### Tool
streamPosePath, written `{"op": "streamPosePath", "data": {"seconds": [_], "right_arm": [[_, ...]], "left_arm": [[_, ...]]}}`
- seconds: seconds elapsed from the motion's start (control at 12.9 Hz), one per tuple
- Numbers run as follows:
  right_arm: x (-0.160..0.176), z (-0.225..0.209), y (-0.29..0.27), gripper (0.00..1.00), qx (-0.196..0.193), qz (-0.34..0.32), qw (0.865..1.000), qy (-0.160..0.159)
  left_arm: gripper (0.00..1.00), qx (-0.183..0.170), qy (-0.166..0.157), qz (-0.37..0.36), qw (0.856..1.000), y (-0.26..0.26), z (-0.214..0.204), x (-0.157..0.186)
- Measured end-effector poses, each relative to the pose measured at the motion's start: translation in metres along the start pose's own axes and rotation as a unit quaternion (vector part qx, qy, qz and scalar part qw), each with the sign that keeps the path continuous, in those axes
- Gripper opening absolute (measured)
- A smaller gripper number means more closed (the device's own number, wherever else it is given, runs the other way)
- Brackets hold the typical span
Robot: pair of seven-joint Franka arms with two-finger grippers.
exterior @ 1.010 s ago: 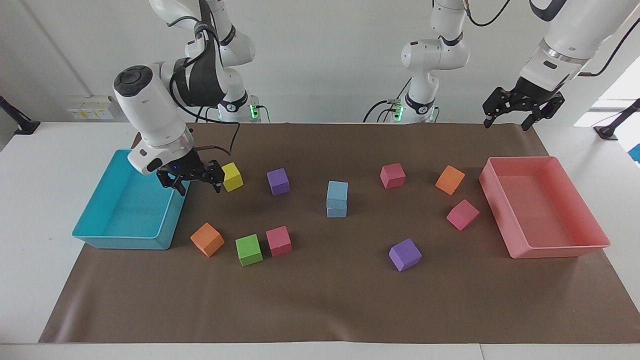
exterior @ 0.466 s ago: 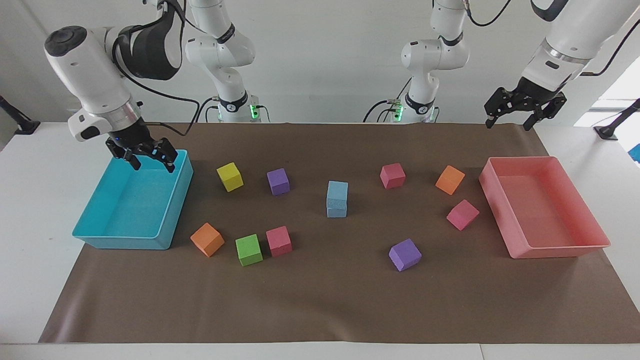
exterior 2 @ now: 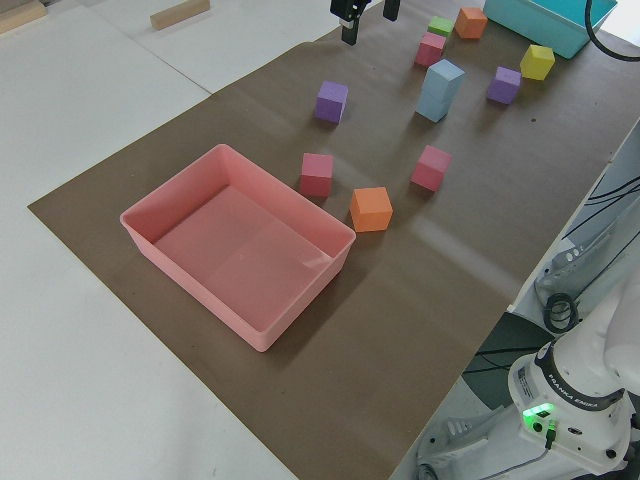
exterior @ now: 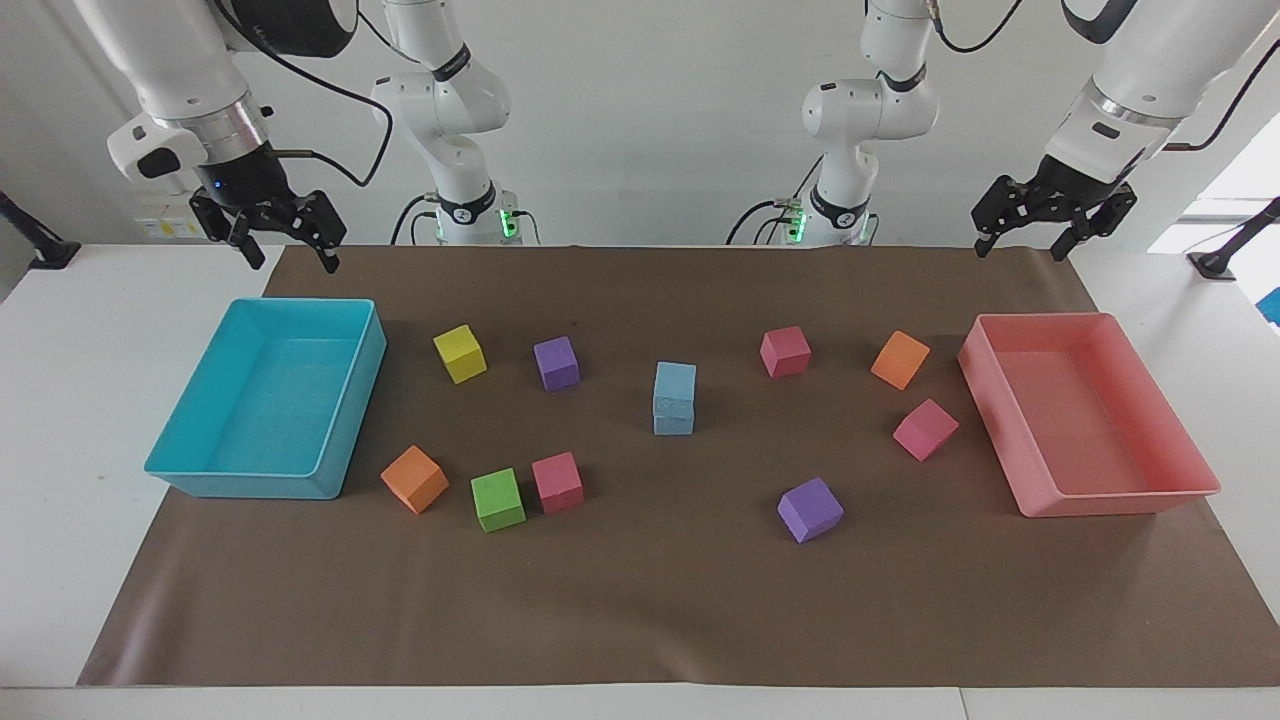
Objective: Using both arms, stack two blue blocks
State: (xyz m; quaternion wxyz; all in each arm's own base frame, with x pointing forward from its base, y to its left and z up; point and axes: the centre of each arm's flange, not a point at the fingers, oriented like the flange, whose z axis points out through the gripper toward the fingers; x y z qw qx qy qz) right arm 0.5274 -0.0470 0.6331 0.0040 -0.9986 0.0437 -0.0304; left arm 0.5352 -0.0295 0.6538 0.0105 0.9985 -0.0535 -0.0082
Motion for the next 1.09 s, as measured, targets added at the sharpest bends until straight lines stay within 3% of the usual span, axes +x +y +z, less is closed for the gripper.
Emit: {"op": "streamPosePath", "data": {"seconds": [0.31, 0.62, 0.85, 1.09], "right_arm": [[0.001, 0.001, -0.036, 1.0, -0.014, -0.034, 0.999, 0.0], [0.001, 0.002, -0.028, 1.0, -0.015, -0.028, 1.0, -0.004], [-0.006, -0.014, -0.027, 1.0, -0.016, -0.026, 0.999, -0.027], [-0.007, -0.021, -0.027, 1.0, -0.015, -0.025, 0.999, -0.023]], "left_arm": [[1.0, 0.0, 0.0, 0.0, 1.0, 0.0, 0.0, 0.0], [1.0, 0.0, 0.0, 0.0, 1.0, 0.0, 0.0, 0.0], [1.0, 0.0, 0.0, 0.0, 1.0, 0.0, 0.0, 0.0], [1.0, 0.0, 0.0, 0.0, 1.0, 0.0, 0.0, 0.0]]}}
